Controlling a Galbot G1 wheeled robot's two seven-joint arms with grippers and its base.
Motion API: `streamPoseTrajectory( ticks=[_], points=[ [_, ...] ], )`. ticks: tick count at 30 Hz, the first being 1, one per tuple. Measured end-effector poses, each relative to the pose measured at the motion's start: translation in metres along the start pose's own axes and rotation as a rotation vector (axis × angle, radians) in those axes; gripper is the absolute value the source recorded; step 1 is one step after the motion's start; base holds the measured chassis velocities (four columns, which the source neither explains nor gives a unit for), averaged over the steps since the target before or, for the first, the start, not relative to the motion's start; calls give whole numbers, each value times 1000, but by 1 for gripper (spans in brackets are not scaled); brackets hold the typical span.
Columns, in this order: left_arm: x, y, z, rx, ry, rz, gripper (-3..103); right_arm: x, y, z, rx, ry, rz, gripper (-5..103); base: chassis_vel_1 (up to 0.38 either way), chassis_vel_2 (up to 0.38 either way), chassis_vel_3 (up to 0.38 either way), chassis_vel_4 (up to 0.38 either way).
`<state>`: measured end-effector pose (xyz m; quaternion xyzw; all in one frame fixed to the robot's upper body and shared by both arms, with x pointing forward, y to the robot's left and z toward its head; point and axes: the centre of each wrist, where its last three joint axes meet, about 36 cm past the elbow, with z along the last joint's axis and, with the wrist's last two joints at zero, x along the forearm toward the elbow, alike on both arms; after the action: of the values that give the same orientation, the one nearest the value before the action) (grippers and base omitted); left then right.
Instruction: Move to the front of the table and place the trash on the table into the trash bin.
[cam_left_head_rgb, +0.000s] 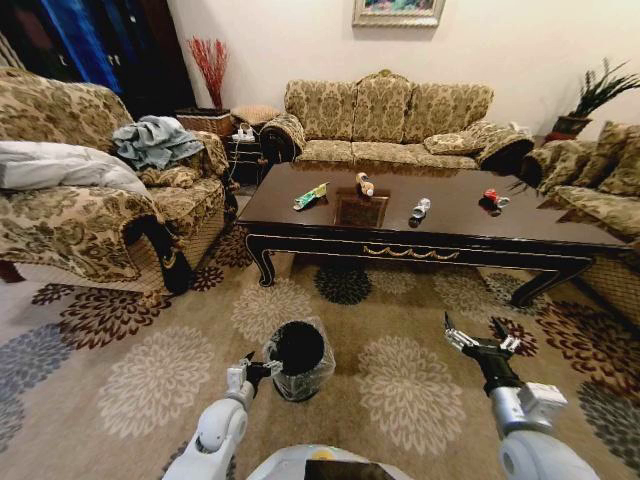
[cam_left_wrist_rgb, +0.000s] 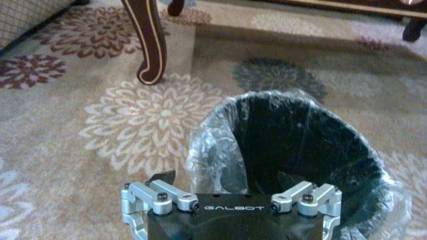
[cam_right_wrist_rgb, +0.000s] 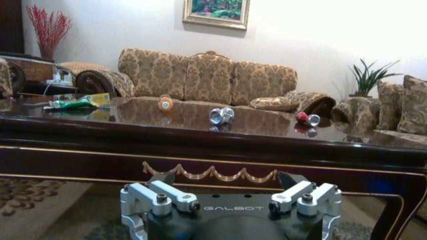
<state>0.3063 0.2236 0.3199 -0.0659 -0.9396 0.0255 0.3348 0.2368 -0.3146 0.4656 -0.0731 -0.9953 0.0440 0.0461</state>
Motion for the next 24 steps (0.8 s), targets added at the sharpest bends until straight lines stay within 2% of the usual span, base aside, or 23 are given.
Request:
streamPoseTrajectory(
  ticks=[7, 16, 19, 21, 23, 24],
  points=[
    [-11, -6, -22, -42, 62, -4, 100, 0, -1, 2, 1, 2, 9, 100, 0, 0, 0, 0],
    [-18, -1, -25, -43, 99, -17, 101, -7, -7, 11, 4, 9, -2, 100, 0, 0, 0, 0],
    [-22, -2, -21, -38, 110, -25, 90, -8, -11, 18, 1, 18, 2, 100, 0, 0, 0, 0],
    [-23, -3, -20, -38, 112, -26, 90, -8, -11, 20, 0, 19, 3, 100, 0, 0, 0, 0],
    [-26, -7, -18, -42, 121, -27, 81, -7, -12, 25, -6, 27, 9, 100, 0, 0, 0, 0],
    [-26, -7, -18, -42, 121, -27, 81, -7, -12, 25, -6, 27, 9, 100, 0, 0, 0, 0]
  ],
)
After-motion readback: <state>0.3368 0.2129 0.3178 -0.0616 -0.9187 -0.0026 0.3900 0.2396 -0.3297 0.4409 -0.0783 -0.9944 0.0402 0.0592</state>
